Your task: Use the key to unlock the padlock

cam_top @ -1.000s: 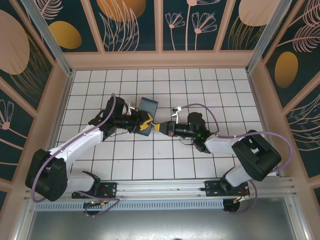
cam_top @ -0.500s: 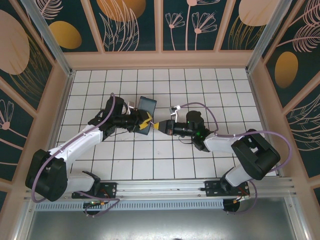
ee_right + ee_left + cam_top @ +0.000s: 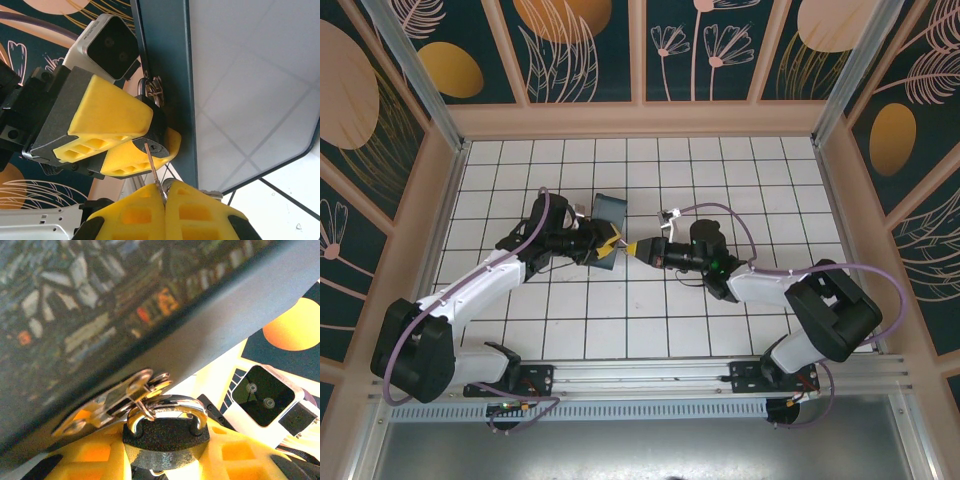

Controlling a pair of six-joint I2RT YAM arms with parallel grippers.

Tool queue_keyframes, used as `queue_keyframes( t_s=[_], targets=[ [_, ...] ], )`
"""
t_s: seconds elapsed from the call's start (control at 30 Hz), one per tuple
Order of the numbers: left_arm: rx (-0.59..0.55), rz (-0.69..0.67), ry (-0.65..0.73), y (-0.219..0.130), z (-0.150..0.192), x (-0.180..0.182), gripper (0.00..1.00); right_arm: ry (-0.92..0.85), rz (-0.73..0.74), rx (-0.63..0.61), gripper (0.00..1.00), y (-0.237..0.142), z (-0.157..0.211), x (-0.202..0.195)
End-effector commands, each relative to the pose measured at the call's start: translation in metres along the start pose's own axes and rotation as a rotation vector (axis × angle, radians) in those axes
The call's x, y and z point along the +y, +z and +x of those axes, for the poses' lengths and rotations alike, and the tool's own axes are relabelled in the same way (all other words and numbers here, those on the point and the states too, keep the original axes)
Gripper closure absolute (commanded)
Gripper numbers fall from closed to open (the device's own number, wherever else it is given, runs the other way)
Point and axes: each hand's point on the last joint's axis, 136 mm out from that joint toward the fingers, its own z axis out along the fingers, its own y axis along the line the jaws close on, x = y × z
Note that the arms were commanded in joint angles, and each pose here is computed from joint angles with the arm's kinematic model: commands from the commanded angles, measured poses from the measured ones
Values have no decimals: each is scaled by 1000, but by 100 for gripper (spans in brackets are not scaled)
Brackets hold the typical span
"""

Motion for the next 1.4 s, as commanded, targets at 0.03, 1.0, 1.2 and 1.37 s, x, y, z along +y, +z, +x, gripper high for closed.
queue_keyframes(
  t_s=[0.03,1.0,1.2,1.37],
  targets=[
    [33,65,36,-4,7,-22,84,-58,-47,-58,100,4,-18,21],
    [49,90,38,-2,9,-26,84,-55,-63,-37,100,14,-15,19],
    [52,69,45,-3,9,-25,84,-121,-41,-68,100,11,-24,28],
    [52,71,44,-1,8,-25,84,-180,-16,-70,100,11,-25,35]
  ],
)
